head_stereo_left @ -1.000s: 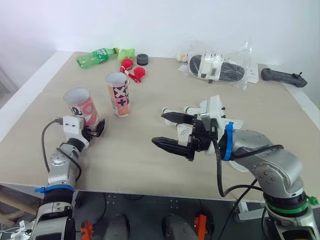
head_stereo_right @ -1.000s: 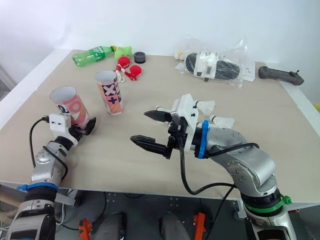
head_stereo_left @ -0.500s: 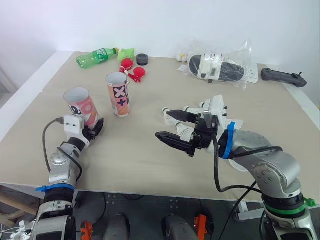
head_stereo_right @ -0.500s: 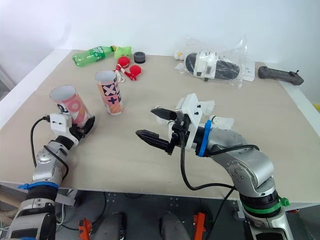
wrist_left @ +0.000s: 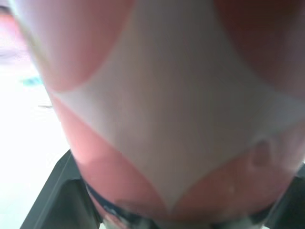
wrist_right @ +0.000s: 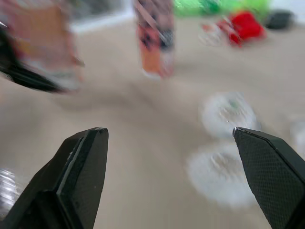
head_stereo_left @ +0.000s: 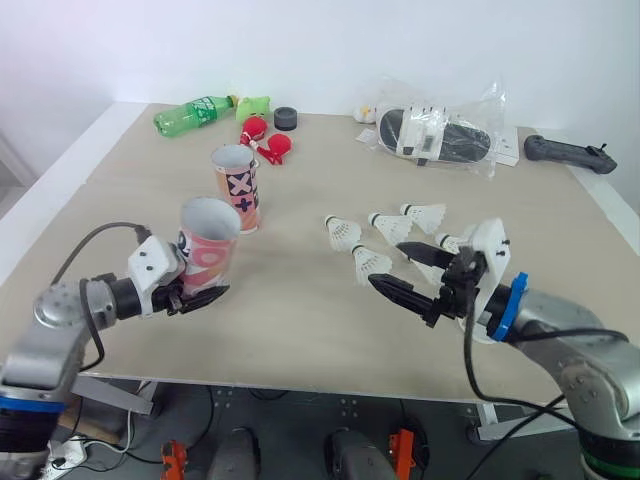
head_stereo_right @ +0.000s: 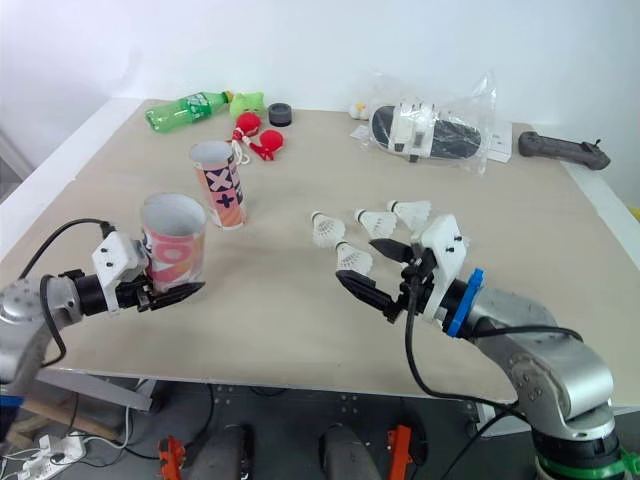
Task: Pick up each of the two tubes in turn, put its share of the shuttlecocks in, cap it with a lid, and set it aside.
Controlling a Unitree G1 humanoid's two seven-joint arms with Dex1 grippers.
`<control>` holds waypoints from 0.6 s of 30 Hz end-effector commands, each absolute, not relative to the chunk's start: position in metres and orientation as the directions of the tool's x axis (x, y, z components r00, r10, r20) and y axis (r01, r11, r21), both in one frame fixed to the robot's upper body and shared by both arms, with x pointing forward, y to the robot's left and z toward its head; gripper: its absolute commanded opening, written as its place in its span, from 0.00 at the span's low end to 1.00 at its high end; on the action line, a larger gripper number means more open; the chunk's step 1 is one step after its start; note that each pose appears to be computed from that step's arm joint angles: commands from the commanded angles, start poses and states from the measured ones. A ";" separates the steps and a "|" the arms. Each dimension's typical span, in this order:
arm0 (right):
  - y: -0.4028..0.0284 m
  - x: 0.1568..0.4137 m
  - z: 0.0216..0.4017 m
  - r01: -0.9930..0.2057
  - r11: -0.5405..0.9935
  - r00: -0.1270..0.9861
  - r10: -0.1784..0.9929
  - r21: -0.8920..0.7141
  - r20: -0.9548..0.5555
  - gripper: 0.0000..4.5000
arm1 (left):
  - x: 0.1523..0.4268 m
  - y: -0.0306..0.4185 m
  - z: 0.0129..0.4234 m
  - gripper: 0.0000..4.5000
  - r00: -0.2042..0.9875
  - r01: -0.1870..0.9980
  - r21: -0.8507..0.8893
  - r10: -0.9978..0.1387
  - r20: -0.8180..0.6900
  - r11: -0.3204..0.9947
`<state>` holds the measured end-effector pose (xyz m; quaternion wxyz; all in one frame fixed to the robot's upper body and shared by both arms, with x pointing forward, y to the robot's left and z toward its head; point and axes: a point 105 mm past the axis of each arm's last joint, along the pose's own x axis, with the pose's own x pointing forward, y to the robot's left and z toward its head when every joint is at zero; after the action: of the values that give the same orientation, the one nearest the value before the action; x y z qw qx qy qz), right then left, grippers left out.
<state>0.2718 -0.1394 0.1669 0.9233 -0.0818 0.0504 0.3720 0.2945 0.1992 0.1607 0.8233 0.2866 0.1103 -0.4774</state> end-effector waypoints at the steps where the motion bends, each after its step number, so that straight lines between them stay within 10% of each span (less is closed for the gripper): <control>1: -0.130 0.275 0.158 -0.622 0.741 0.782 0.601 -0.254 -0.162 1.00 | 0.291 0.195 0.174 0.67 0.453 0.883 0.386 -0.693 -0.561 0.266; 18: -0.097 0.319 0.120 -0.395 0.906 0.918 0.381 -0.153 -0.111 1.00 | 0.298 0.198 0.159 0.67 0.385 0.921 0.327 -0.603 -0.698 0.210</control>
<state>0.3157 -0.0964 0.1089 0.9725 -0.0839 0.0650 0.2075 0.2974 0.2005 0.1568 0.7484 0.3574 0.2295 -0.5094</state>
